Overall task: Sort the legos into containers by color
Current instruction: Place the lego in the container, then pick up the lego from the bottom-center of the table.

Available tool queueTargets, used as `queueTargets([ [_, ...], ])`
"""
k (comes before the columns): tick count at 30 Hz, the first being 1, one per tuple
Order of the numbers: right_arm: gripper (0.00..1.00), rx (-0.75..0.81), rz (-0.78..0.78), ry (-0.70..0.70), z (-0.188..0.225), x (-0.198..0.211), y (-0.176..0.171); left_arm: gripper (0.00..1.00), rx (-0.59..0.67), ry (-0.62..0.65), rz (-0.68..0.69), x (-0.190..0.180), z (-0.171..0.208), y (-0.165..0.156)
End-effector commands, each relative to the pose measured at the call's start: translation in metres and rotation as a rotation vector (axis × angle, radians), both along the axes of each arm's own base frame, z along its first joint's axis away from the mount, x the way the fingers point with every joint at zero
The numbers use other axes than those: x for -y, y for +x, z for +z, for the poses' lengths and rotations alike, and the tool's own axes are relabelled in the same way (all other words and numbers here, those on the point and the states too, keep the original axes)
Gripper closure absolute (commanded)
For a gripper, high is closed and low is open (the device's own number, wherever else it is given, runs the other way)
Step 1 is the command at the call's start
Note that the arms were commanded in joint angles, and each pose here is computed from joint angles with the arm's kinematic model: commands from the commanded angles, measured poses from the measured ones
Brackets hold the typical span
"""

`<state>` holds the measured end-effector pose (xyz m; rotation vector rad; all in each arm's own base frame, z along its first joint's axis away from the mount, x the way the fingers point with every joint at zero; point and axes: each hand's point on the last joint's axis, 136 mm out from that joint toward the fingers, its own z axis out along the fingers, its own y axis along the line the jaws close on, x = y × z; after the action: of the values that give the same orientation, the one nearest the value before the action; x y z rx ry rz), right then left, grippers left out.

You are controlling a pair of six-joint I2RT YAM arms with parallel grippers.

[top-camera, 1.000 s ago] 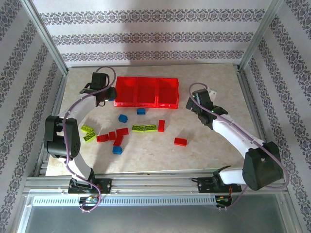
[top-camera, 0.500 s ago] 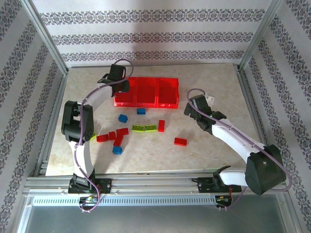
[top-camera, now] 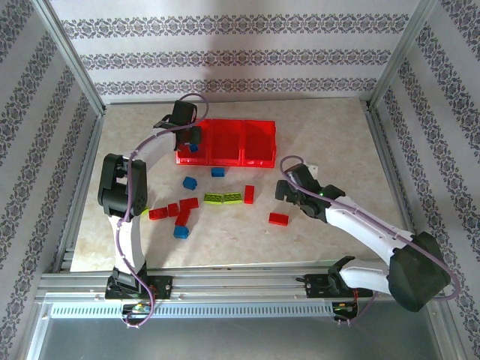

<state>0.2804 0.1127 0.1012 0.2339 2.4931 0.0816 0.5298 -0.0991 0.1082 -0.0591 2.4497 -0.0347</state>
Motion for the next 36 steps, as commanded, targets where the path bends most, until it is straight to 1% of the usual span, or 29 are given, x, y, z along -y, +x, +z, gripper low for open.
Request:
queueTargets([
  [1,0.03,-0.061,0.042,-0.004,-0.010,-0.004,-0.016,0.46,0.019,0.007,0.002,0.004,0.016,-0.007],
  [4,0.06,-0.097,0.078,-0.006,-0.016,-0.010,-0.026,0.44,0.031,-0.004,0.002,0.004,0.024,-0.012],
  [8,0.09,-0.148,0.118,-0.009,-0.023,-0.017,-0.041,0.36,0.074,-0.023,0.005,0.003,0.041,-0.023],
  [9,0.10,-0.166,0.127,-0.010,-0.025,-0.018,-0.045,0.31,0.088,-0.027,0.007,0.002,0.045,-0.026],
  [13,0.11,-0.232,0.135,-0.026,-0.031,-0.017,-0.063,0.03,0.152,-0.041,0.014,-0.004,0.060,-0.042],
  [14,0.11,-0.245,0.134,-0.028,-0.033,-0.016,-0.066,0.00,0.163,-0.041,0.017,-0.006,0.062,-0.046],
  [17,0.11,-0.281,0.128,-0.034,-0.037,-0.013,-0.078,0.00,0.215,-0.043,0.030,-0.011,0.073,-0.058],
  [22,0.12,-0.343,0.110,-0.030,-0.047,-0.008,-0.094,0.00,0.337,-0.047,0.069,-0.024,0.094,-0.075],
  [27,0.14,-0.387,0.111,-0.017,-0.057,-0.013,-0.100,0.00,0.465,-0.052,0.108,-0.036,0.117,-0.088],
  [31,0.14,-0.410,0.127,-0.025,-0.061,-0.019,-0.100,0.00,0.511,-0.049,0.130,-0.042,0.123,-0.094],
  [36,0.14,-0.449,0.124,-0.032,-0.071,-0.026,-0.098,0.00,0.493,-0.038,0.156,-0.047,0.118,-0.096],
])
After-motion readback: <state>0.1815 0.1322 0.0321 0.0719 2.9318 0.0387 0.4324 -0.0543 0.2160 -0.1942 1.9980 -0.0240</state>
